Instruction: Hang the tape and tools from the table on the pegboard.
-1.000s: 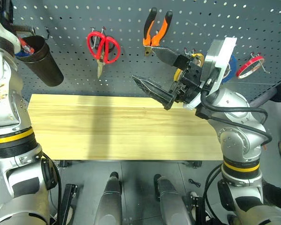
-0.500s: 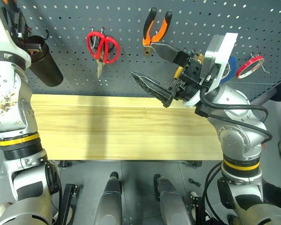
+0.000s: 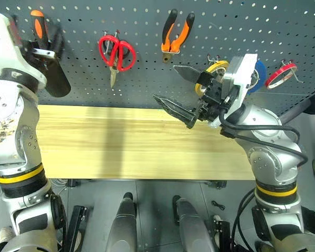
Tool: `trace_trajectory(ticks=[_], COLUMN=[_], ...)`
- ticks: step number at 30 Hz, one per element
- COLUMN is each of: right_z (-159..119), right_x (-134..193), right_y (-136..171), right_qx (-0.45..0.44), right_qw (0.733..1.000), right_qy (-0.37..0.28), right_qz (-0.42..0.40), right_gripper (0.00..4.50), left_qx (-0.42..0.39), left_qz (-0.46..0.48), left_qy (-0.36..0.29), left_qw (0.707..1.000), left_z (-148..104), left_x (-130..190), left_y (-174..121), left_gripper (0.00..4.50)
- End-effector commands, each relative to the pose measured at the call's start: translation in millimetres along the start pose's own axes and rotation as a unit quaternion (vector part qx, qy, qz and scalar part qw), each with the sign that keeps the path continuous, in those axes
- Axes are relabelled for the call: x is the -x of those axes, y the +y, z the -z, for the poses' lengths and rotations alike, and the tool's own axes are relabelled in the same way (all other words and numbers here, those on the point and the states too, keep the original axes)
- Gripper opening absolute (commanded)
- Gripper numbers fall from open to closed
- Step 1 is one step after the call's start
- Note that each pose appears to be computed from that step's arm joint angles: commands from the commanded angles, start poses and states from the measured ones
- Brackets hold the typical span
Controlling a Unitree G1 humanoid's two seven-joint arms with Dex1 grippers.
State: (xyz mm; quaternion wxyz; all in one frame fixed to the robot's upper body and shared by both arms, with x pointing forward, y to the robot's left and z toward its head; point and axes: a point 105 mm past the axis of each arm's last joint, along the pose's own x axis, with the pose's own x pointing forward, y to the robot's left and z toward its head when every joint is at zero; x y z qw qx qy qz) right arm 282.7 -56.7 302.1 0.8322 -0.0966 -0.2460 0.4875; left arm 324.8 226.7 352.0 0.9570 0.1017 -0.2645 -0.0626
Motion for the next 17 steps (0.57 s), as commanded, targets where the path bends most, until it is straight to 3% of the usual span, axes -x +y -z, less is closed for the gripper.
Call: trace_trajectory(ticks=[1, 6, 10, 13, 17], right_z=[11, 30, 49, 61, 68], right_x=[20, 45, 70, 88, 101], right_y=[-1, 1, -1, -4, -5], right_qx=[0.018, 0.007, 0.002, 0.001, 0.004], right_qw=[0.998, 0.992, 0.981, 0.973, 0.967], right_qy=[0.058, 0.122, 0.183, 0.216, 0.235], right_qz=[0.022, 0.04, 0.062, 0.083, 0.098], right_gripper=[4.5, 4.5, 4.5, 4.5, 4.5], left_qx=[0.06, 0.088, 0.068, 0.057, 0.067], left_qz=[0.168, 0.262, 0.288, 0.316, 0.319], left_qy=[0.094, 0.219, 0.32, 0.343, 0.344], left_qw=[0.98, 0.936, 0.9, 0.883, 0.88], left_z=[27, 66, 102, 119, 128], left_x=[32, 85, 119, 131, 125], left_y=[-58, -89, -84, -77, -65], left_gripper=[4.45, 4.45, 4.45, 4.45, 4.45])
